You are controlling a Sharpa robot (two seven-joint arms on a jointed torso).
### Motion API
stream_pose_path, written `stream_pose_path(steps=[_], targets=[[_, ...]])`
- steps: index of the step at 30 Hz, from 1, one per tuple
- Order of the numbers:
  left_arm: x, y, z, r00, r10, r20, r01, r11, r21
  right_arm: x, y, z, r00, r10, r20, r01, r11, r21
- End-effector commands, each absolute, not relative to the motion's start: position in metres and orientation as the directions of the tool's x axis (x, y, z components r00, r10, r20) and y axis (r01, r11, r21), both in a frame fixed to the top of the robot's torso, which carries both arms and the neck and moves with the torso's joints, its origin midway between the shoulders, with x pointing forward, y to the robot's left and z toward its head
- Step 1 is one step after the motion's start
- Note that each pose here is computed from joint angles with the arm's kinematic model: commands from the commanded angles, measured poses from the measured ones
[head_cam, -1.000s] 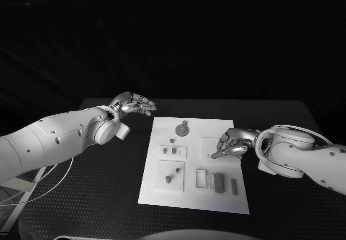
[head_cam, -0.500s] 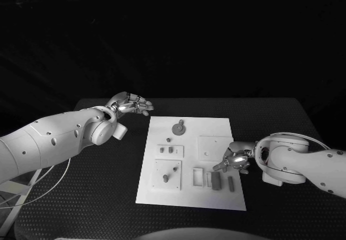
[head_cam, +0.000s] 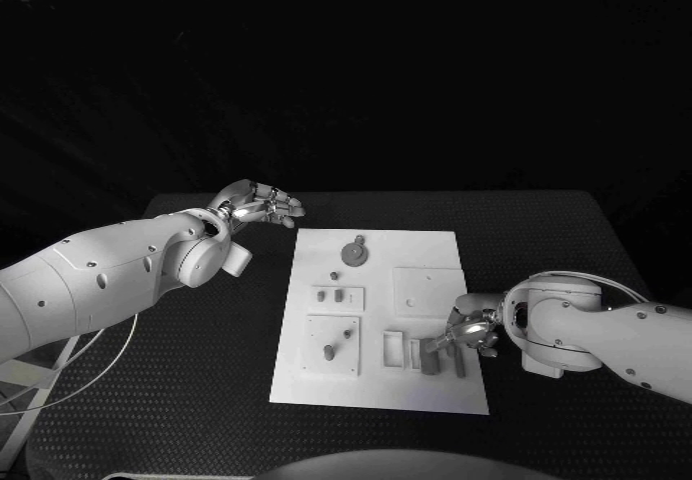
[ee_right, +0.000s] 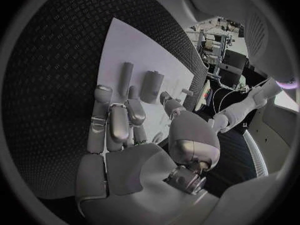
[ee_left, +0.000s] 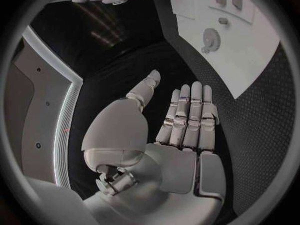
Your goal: Assemble the parts on the task board
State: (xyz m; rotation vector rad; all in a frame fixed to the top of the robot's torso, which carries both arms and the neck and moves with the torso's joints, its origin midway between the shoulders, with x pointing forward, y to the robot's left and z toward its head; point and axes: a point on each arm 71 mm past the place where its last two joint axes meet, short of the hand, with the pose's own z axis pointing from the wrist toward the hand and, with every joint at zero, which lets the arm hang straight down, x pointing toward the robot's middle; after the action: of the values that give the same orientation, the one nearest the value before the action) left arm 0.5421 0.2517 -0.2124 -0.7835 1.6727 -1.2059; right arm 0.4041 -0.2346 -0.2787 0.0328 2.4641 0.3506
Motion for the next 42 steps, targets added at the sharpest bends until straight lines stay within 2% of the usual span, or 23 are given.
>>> stream_pose_path(steps=[1,13,29,33,38,42], targets=[[0.541,0.249,-0.212,-0.407,-0.867,-0.289,0.016,0.310,-0.951,0.400,-0.232,-0.286,-0.805,0.090,-0.586,-0.070,0.967,0.243],[0.541,0.249,-0.212,-0.406,-0.867,-0.289,0.014,0.310,-0.951,0.394,-0.219,-0.301,-0.819,0.095,-0.566,-0.072,0.962,0.265],[0.541,0.250,-0.212,-0.405,-0.867,-0.289,0.011,0.312,-0.950,0.396,-0.216,-0.305,-0.800,0.125,-0.587,-0.050,0.961,0.272],[0.541,0.250,-0.212,-0.405,-0.867,-0.289,0.009,0.312,-0.950,0.394,-0.217,-0.305,-0.812,0.144,-0.566,-0.033,0.956,0.291],[0.541,0.250,-0.212,-0.406,-0.867,-0.289,0.008,0.313,-0.950,0.391,-0.219,-0.302,-0.823,0.200,-0.532,0.014,0.943,0.332],[0.541,0.249,-0.212,-0.409,-0.866,-0.288,0.007,0.312,-0.950,0.400,-0.223,-0.293,-0.815,0.333,-0.474,0.135,0.905,0.404]])
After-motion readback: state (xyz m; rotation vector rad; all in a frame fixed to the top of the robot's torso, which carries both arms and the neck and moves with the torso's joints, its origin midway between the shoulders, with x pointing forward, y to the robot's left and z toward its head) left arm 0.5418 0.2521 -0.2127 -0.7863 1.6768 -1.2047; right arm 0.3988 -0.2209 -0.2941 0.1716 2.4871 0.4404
